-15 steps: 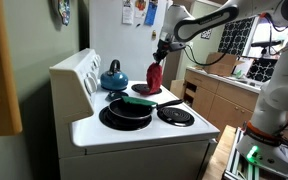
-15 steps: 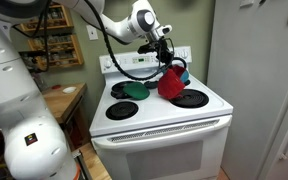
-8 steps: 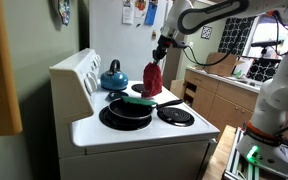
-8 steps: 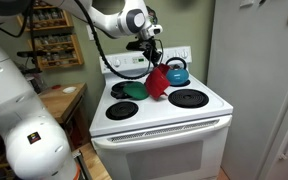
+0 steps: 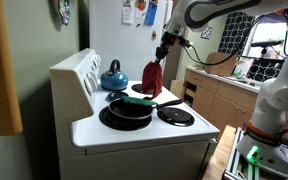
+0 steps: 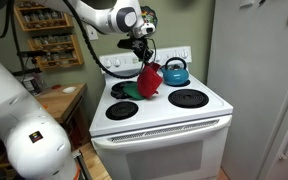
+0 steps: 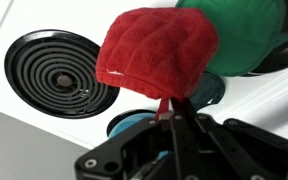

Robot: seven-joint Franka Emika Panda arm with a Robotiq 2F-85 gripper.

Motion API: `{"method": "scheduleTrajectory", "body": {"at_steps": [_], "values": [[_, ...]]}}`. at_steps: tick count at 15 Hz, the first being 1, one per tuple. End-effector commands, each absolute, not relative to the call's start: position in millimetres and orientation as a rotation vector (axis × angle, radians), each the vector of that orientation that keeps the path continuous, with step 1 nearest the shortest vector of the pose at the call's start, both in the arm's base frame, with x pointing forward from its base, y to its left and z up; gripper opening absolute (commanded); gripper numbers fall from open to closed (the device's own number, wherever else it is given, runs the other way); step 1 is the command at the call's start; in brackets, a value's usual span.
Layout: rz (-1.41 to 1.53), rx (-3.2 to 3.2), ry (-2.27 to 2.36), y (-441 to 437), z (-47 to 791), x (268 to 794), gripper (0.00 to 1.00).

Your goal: Unfold the red towel on the stove

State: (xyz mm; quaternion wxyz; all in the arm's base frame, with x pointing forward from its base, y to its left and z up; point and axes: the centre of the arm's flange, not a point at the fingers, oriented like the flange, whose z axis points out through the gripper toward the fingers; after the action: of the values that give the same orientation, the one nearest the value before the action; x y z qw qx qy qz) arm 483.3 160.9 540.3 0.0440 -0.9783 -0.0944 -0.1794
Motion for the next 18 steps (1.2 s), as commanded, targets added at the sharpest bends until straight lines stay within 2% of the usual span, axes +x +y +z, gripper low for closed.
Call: {"method": "scheduleTrajectory", "body": {"at_steps": [1, 4, 5, 8, 10, 18], "values": [[-0.642, -3.033, -0.137, 152.3, 547.7, 446.9, 0.01], [-0.544, -2.971, -0.218, 148.7, 547.0, 435.6, 0.01], [-0.594, -3.065, -0.042, 140.3, 546.4, 432.4, 0.01], [-0.516, -3.031, -0.139, 137.2, 545.0, 421.3, 0.01], [-0.481, -3.122, -0.006, 128.5, 539.7, 419.9, 0.01], [-0.541, -3.216, 0.226, 25.7, 479.7, 489.2, 0.01]]}}
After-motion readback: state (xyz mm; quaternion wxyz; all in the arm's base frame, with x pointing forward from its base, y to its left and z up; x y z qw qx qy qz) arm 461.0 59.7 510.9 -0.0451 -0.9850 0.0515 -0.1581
